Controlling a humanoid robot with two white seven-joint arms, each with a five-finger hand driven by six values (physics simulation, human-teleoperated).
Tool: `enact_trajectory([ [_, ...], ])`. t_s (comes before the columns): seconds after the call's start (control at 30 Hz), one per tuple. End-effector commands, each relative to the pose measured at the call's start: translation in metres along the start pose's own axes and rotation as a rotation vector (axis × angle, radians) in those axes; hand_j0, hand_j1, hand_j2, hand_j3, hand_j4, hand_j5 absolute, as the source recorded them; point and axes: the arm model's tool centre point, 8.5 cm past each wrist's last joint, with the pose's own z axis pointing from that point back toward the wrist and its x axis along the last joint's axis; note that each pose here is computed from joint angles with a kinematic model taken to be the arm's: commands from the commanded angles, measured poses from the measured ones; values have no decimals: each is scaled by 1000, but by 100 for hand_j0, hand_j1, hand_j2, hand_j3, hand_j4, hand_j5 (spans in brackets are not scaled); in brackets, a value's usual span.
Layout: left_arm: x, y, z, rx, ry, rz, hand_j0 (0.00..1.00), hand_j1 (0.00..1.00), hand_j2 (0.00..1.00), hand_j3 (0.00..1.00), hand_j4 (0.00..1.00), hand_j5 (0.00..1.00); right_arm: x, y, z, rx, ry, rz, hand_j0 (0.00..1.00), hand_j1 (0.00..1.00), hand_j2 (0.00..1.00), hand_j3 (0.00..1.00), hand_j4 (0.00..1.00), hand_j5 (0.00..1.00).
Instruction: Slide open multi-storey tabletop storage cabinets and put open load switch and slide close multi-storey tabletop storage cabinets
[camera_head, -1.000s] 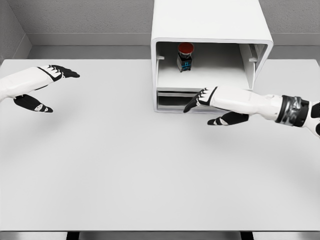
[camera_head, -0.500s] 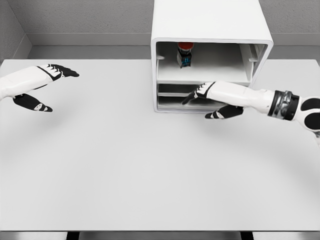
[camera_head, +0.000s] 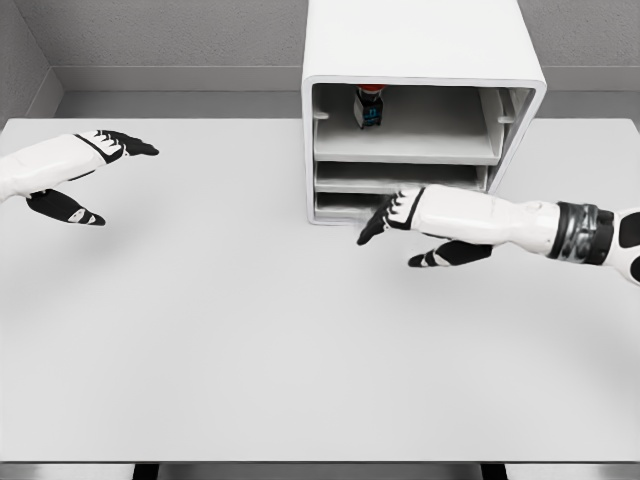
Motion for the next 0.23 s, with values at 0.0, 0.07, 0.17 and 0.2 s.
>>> enact_trajectory([
  [0.0,0,1,0,6,0,4,100,100,100,100,100,100,7,-7,19,24,21,31,81,81,81,81,81,81],
  [0.07,0,1,0,7,-1,5,100,100,100,100,100,100,-1,-12,56,69,117,50,94,94,94,94,94,94],
  [0.17,1,1,-1,7,-2,6,100,100,100,100,100,100,-5,-14,80,103,180,56,100,100,100,100,100,100],
  [0.2,0,1,0,7,-1,6,100,100,100,100,100,100,-8,-15,87,110,203,57,100,100,100,100,100,100],
])
